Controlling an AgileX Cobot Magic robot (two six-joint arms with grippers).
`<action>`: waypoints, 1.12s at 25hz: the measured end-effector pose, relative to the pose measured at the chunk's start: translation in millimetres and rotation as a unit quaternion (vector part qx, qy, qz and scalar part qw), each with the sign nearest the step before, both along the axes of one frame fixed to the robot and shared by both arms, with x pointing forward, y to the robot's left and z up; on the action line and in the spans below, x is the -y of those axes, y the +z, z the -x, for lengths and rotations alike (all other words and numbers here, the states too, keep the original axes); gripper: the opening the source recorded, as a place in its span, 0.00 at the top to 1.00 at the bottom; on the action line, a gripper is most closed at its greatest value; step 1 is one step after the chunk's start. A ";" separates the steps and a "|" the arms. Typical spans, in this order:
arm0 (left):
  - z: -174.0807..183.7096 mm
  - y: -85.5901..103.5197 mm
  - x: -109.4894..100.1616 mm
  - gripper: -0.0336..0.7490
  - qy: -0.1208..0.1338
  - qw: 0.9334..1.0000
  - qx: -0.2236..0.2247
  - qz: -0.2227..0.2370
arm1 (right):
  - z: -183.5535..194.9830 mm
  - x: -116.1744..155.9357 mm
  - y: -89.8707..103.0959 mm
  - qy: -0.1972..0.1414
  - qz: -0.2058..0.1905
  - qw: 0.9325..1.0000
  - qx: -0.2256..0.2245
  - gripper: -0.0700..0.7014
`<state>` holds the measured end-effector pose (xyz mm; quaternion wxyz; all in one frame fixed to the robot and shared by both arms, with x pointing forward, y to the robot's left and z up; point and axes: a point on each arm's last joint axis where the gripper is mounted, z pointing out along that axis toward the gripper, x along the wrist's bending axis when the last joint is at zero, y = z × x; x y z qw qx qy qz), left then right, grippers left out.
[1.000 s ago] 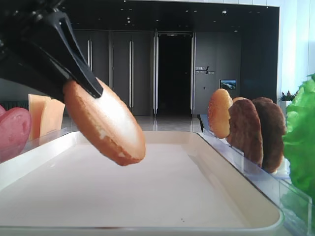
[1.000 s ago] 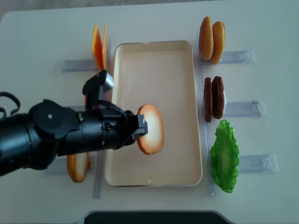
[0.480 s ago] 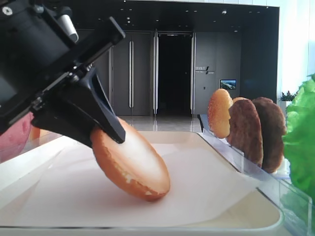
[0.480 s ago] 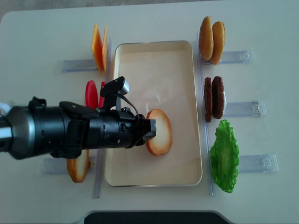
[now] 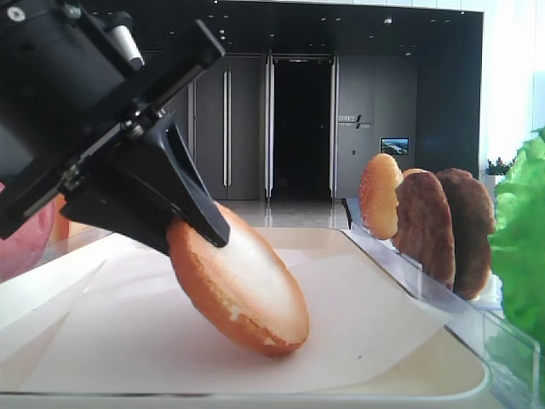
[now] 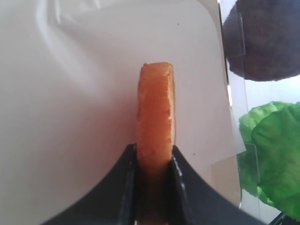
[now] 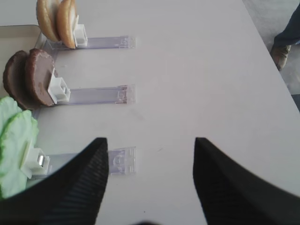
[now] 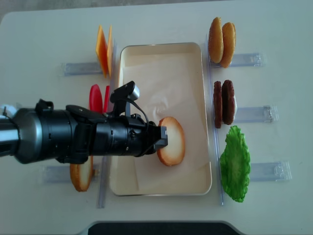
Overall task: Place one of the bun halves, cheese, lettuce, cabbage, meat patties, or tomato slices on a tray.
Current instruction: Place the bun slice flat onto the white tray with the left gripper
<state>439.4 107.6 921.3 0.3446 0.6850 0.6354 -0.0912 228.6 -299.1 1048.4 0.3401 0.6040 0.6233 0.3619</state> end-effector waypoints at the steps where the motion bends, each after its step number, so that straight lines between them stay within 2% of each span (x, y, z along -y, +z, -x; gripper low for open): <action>1: 0.3 2.0 0.0 0.81 -0.002 1.000 0.003 0.003 | 0.0 0.0 0.0 0.000 0.000 1.000 0.000 0.41; 7: 3.2 21.1 -2.3 0.81 -0.005 0.999 0.032 0.022 | 0.0 0.0 0.0 0.000 0.000 1.000 0.000 0.41; 11: 2.8 30.3 -5.4 0.81 0.004 0.998 0.052 0.023 | 0.0 0.0 0.0 0.000 0.000 1.000 0.000 0.41; 19: -0.1 12.7 -4.4 0.81 -0.001 0.999 0.036 -0.006 | 0.0 0.0 0.0 0.000 0.000 1.000 0.000 0.41; 28: -1.3 11.1 -5.6 0.81 0.001 0.999 0.040 -0.015 | 0.0 0.0 0.0 0.000 0.000 1.000 0.000 0.41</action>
